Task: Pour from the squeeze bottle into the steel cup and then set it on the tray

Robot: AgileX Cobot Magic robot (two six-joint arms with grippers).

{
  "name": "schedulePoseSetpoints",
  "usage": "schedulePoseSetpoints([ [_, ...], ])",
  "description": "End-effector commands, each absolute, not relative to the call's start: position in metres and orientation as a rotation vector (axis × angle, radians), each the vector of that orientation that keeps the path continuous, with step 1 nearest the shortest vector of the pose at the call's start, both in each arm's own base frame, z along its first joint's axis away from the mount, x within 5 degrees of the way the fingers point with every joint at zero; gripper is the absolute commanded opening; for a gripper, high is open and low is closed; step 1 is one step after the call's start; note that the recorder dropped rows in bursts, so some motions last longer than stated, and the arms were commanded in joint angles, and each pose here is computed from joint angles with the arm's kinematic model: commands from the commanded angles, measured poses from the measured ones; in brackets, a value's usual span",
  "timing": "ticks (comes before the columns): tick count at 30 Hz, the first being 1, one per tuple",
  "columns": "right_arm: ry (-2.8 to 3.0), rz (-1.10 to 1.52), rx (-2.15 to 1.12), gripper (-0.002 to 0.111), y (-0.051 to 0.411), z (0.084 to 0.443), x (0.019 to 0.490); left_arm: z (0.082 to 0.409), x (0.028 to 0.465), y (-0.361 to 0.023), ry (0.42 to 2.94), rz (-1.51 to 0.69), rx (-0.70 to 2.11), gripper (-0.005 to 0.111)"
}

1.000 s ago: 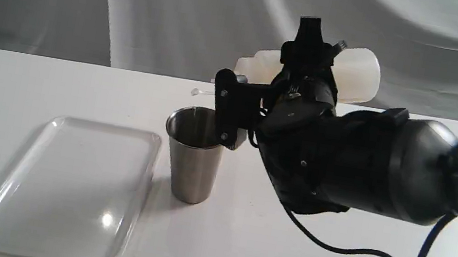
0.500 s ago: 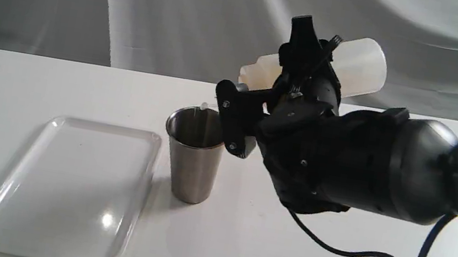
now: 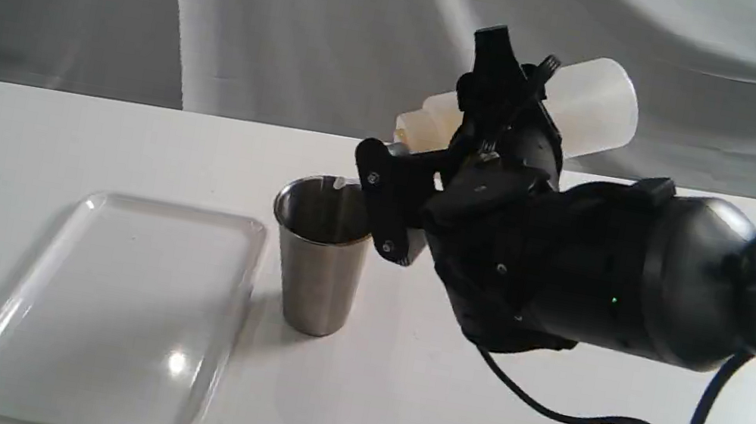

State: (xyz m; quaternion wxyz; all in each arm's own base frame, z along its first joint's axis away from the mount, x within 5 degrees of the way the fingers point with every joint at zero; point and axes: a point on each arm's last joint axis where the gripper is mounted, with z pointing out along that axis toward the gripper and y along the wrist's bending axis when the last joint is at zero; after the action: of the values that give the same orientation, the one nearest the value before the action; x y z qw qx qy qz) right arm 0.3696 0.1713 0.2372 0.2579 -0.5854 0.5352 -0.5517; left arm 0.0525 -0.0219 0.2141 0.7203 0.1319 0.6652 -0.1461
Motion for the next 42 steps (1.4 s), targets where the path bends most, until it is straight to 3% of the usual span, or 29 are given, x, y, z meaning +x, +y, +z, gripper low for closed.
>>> schedulePoseSetpoints([
  [1,1.41,-1.544,-1.57,0.032,0.1719,0.2465,0.3695,0.2124,0.053,-0.022,1.477,-0.319,0.293,0.008],
  [42,1.393,-1.566,-1.597,0.032,0.1716,0.2467,0.3695,0.2124,0.053,-0.022,1.477,-0.319,0.293,0.008],
])
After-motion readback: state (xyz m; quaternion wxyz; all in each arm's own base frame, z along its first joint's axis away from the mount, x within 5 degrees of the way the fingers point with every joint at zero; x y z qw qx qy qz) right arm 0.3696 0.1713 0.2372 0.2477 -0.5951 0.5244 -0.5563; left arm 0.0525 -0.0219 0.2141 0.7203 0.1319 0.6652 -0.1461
